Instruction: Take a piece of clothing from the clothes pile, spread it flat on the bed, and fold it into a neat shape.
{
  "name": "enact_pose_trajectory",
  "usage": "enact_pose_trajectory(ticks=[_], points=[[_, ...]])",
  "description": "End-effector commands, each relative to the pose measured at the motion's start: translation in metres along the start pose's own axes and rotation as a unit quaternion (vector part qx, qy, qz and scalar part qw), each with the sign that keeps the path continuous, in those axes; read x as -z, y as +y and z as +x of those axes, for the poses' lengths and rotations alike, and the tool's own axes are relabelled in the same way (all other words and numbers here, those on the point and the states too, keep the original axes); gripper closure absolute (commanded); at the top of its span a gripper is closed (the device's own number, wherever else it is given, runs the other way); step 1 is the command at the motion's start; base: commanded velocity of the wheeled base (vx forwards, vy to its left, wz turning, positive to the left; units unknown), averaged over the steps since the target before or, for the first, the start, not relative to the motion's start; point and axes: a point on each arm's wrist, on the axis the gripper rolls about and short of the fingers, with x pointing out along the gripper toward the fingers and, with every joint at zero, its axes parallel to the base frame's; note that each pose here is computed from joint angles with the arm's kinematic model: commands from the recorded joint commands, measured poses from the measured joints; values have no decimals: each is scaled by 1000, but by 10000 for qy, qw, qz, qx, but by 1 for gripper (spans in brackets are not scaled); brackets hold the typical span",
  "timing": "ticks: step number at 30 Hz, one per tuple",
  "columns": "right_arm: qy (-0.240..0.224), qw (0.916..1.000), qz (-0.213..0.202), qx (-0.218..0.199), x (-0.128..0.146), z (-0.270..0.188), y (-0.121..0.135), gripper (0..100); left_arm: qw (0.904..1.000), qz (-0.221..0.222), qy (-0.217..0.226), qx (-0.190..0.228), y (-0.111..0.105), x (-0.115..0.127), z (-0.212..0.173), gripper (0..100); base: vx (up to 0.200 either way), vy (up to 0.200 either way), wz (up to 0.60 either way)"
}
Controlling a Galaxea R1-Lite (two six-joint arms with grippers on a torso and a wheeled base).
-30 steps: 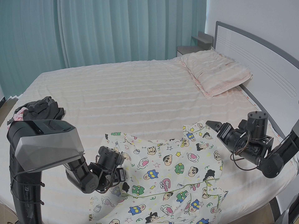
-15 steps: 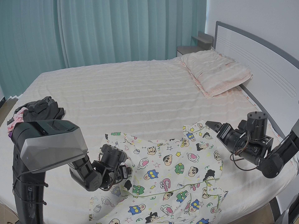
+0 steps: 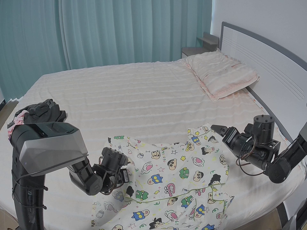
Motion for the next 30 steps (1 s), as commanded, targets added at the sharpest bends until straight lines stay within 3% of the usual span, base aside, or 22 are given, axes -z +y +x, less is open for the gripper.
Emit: enact_pose_trajectory(ticks=[1,10,30], points=[[29,10000,-4,20,1,-1,-2,0,10000,-45,-50,-15,3,-5,-2,100,0,0,0],[34,10000,-5,26,2,-1,-2,0,9998,-117,-161,-35,14,-14,-22,100,0,0,0],[38,10000,-8,32,2,-2,-2,0,9984,-119,-350,-430,66,-42,-34,100,0,0,0]])
